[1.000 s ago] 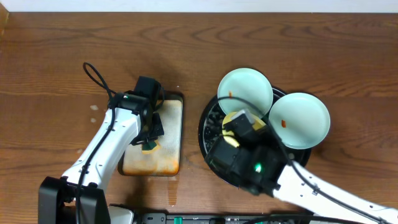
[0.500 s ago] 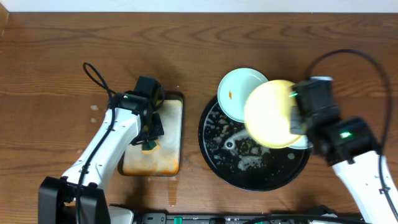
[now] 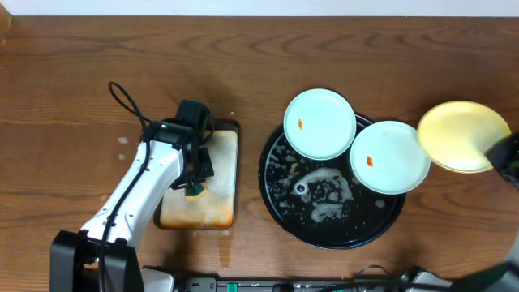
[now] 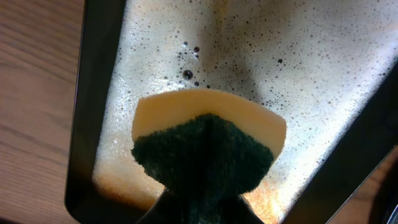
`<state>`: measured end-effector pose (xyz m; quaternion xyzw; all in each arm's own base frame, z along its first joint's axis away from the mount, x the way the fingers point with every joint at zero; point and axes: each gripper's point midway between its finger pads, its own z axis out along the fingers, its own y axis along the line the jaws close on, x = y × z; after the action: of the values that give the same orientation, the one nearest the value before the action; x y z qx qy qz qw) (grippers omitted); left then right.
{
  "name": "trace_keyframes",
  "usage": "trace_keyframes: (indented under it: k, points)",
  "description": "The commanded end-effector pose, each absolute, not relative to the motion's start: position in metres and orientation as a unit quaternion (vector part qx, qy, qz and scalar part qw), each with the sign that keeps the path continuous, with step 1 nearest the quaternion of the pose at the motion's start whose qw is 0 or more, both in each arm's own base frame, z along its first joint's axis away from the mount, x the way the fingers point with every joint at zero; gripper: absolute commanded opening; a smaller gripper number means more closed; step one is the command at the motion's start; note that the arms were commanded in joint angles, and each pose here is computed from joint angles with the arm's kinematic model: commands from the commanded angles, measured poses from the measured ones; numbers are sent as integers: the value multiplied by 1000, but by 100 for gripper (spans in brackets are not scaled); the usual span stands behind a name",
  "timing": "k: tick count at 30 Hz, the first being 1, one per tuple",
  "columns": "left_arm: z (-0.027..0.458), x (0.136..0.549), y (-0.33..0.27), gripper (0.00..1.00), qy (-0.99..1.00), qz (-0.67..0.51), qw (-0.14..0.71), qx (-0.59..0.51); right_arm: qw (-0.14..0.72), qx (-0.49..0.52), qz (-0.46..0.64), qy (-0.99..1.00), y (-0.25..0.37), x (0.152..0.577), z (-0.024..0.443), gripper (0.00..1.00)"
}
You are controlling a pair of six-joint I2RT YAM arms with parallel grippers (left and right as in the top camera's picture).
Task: Clean dirty plates on tray and stack at the side
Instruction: 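Carry the yellow plate right and set it on the table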
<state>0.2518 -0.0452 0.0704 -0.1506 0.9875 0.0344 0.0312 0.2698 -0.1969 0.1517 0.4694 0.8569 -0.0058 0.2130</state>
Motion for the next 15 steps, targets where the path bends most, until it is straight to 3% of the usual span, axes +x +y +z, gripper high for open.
trace_keyframes:
  k: [1,7,13,14,15]
  points:
    - [69,250,-43,17,988,38,28,-149,201,538,25,819,-222,272,131,1]
    - [69,249,-43,17,988,39,24,-149,185,588,24,787,-260,270,92,1]
    - [69,248,-42,16,988,40,23,-149,138,593,33,792,-260,266,57,1]
    - [69,248,-42,16,988,40,23,-149,132,591,34,795,-259,266,53,5]
    - [69,248,-42,16,988,40,23,-149,128,584,34,801,-257,267,50,33]
